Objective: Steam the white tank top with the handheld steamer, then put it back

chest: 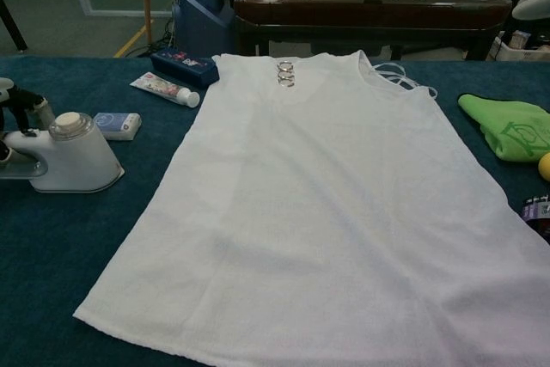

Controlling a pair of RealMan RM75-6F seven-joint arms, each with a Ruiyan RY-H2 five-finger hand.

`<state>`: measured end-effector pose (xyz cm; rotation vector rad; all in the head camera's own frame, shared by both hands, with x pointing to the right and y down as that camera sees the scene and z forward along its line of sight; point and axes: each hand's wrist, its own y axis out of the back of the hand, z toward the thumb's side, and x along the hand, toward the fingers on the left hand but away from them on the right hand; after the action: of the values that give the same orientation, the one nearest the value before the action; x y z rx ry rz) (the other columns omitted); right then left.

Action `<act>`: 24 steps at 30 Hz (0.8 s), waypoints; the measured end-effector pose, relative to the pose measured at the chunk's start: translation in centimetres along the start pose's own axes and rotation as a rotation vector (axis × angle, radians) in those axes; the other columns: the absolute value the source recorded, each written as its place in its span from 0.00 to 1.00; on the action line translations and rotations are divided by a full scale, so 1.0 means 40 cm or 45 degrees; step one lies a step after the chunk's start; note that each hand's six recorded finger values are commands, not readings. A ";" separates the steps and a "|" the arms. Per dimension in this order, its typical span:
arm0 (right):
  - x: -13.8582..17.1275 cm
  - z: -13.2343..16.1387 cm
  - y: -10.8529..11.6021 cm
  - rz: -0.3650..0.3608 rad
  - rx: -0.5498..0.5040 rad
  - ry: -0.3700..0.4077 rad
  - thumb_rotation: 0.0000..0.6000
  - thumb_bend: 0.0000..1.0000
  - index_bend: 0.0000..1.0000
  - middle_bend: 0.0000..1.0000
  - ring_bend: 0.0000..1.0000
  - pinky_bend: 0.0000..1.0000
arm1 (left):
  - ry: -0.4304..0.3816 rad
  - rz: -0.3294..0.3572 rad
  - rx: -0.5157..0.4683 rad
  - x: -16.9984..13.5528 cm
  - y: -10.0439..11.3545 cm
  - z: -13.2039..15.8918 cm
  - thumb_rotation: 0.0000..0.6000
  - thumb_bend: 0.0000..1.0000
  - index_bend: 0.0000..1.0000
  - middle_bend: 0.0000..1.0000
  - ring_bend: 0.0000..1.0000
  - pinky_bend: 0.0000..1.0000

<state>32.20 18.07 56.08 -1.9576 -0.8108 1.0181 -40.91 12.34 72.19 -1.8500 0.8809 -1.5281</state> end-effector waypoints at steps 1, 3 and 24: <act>0.000 -0.001 0.001 -0.003 0.001 0.000 1.00 0.16 0.00 0.06 0.00 0.00 | 0.004 -0.007 0.001 -0.003 0.000 0.001 1.00 0.11 0.10 0.17 0.18 0.40; 0.000 -0.004 0.005 -0.009 0.004 -0.004 1.00 0.16 0.00 0.06 0.00 0.00 | 0.015 -0.016 -0.001 -0.012 0.001 0.002 1.00 0.11 0.04 0.10 0.14 0.37; 0.079 -0.158 0.026 -0.029 0.085 -0.322 1.00 0.20 0.00 0.14 0.00 0.00 | 0.127 0.239 -0.067 -0.206 0.160 -0.029 1.00 0.11 0.10 0.10 0.13 0.34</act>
<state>39.35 17.95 56.46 -1.7817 -0.9221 1.2799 -43.91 14.86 62.44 -1.6858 1.1173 -1.5028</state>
